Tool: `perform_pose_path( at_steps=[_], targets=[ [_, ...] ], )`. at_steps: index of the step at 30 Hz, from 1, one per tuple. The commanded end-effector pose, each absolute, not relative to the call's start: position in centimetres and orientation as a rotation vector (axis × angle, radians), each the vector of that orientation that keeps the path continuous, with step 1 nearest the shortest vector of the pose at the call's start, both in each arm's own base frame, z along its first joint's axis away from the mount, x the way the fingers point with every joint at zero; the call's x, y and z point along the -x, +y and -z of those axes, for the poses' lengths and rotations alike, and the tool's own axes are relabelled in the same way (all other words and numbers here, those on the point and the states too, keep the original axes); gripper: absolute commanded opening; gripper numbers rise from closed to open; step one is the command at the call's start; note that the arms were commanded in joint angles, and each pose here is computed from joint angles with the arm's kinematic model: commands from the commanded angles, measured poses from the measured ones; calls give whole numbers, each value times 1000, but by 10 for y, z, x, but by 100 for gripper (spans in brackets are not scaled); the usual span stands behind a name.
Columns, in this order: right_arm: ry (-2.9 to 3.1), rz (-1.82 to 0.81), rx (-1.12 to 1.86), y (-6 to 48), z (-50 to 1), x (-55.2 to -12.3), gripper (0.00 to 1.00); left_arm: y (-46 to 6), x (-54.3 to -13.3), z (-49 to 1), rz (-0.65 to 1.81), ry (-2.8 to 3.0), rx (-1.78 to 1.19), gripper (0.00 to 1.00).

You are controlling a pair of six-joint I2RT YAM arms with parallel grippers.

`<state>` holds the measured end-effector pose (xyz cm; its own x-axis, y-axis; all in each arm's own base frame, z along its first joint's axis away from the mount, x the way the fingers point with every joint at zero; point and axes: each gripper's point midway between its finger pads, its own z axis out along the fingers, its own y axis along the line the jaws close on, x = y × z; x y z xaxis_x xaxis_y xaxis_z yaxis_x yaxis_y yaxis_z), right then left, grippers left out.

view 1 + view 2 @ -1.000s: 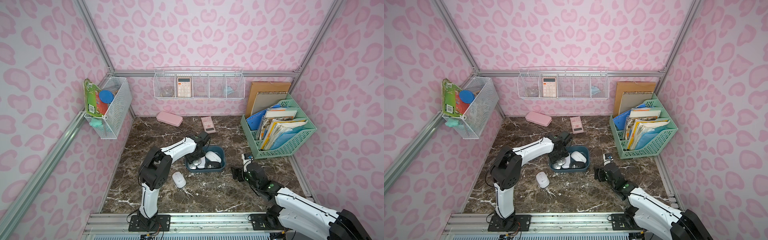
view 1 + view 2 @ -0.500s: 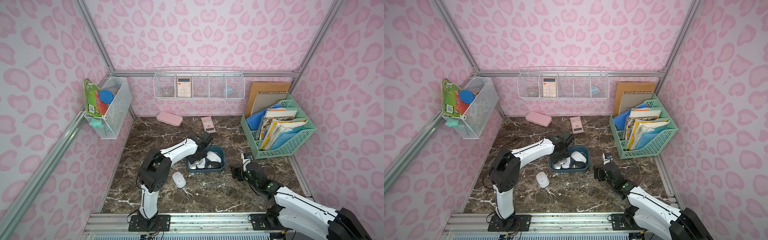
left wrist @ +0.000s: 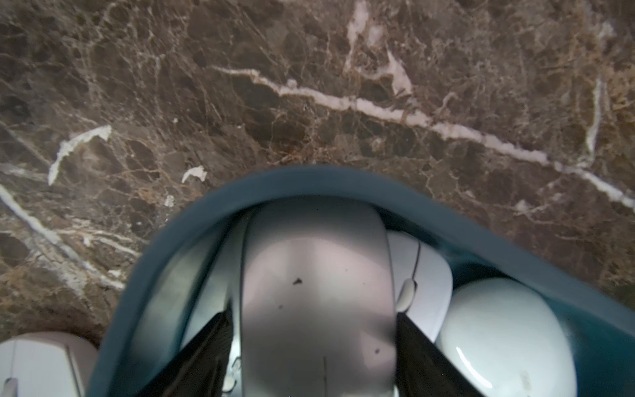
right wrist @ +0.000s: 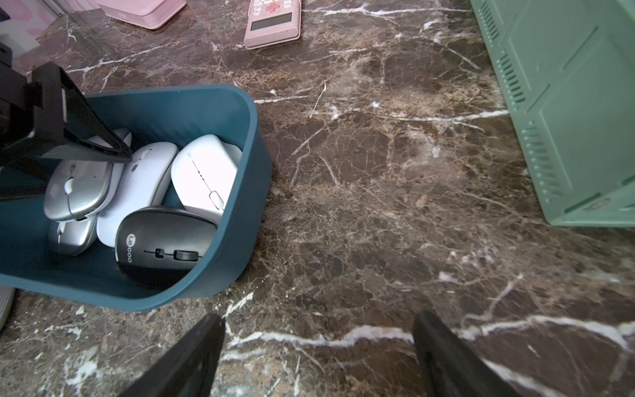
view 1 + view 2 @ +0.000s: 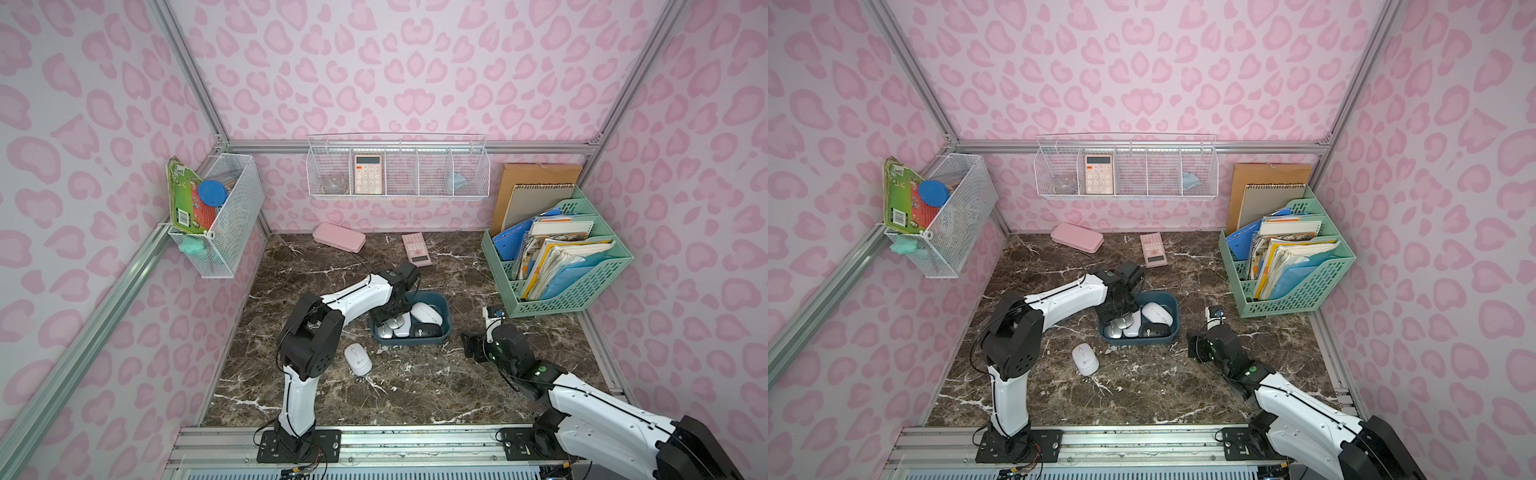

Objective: Take out the mouse from the storage box
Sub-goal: Pick up the mouse from the storage box.

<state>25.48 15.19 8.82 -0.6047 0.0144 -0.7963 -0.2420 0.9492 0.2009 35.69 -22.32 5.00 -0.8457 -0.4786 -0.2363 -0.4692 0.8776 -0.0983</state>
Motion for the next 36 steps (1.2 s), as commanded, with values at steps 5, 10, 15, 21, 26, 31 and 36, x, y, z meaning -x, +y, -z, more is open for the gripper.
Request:
perform_pose_path(
  at_steps=[5,10,15,21,26,31,36],
  targets=[
    [2173,-376,156,155,-95,-259,89,-228,-360,-48,66,2815,674,62],
    [2174,-376,156,155,-94,-259,89,-227,-359,-48,67,2815,669,58],
    [2176,-375,158,156,-95,-260,89,-228,-358,-57,60,2793,637,57],
    [2179,-377,168,158,-93,-260,89,-231,-356,-71,58,2769,595,57],
    [2180,-376,168,157,-93,-259,89,-233,-352,-86,54,2745,555,57],
    [2179,-376,166,157,-94,-259,89,-241,-338,-106,78,2731,500,57],
    [2178,-373,161,156,-94,-259,89,-247,-309,-121,98,2733,441,57]
  ],
)
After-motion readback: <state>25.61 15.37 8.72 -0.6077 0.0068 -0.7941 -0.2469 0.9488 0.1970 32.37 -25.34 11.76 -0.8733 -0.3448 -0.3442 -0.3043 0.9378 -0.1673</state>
